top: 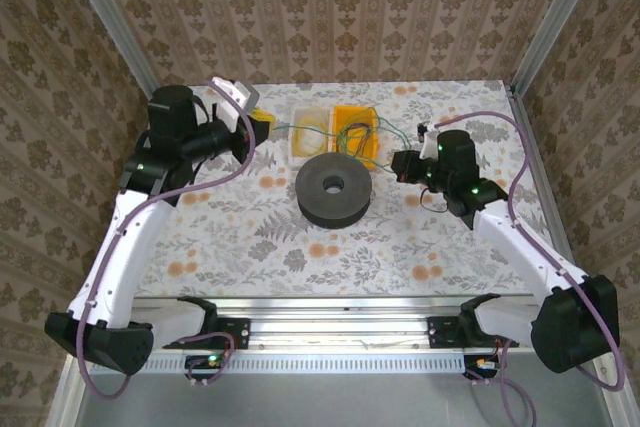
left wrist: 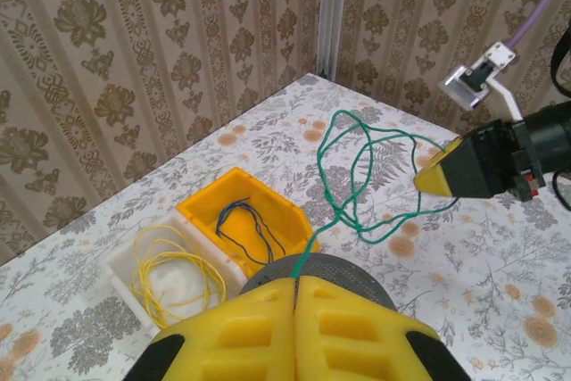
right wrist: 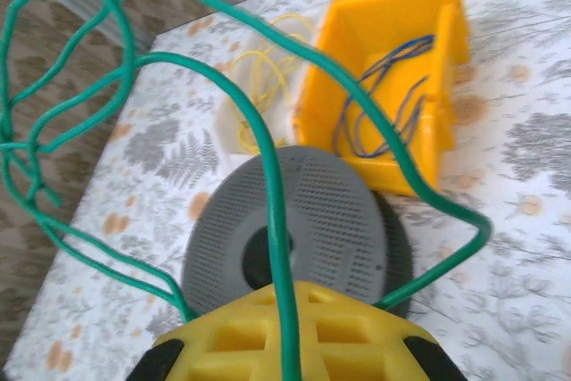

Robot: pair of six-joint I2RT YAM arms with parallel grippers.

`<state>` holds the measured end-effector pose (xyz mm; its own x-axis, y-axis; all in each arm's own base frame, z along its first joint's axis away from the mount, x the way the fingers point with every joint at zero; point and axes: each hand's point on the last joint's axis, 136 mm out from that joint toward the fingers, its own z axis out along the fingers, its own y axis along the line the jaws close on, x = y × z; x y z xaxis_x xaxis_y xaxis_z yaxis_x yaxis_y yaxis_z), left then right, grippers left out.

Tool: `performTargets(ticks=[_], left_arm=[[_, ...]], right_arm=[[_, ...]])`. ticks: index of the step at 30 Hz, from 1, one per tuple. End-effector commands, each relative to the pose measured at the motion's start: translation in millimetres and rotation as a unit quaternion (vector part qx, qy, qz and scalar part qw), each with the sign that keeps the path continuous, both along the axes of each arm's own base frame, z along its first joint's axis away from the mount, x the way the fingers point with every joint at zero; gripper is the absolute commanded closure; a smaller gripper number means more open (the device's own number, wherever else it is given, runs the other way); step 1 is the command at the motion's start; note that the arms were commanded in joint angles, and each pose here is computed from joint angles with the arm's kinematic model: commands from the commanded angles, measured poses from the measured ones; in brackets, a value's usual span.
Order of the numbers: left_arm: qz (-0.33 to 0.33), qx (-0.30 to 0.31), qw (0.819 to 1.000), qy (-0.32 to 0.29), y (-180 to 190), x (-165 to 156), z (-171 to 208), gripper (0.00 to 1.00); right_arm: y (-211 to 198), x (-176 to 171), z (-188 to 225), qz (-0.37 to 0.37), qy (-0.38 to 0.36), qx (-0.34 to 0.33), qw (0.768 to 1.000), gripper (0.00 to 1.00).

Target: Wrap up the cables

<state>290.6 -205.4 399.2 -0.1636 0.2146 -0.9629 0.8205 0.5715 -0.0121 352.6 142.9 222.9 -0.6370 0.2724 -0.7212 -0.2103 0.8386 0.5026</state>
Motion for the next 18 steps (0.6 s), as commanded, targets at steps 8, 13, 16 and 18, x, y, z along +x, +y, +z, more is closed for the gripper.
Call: performTargets(ticks=[8, 13, 16, 18], left_arm=[[0.023, -0.008, 0.999, -0.022, 21, -7, 17, 1.00], [0.033, -0.010, 0.999, -0.024, 28, -8, 20, 1.00], [0.037, -0.009, 0.999, -0.024, 30, -7, 20, 1.00], [0.042, -0.008, 0.999, -0.026, 33, -8, 22, 1.00]], right_arm=[[-81, -13, -41, -0.082, 0.073, -0.248, 0.962, 1.00], [-102, -11, -45, -0.106, 0.083, -0.283, 0.950, 1.00], [-111, -8, -47, -0.120, 0.088, -0.287, 0.946, 1.00], [-119, -7, -49, -0.132, 0.096, -0.285, 0.945, 1.00]])
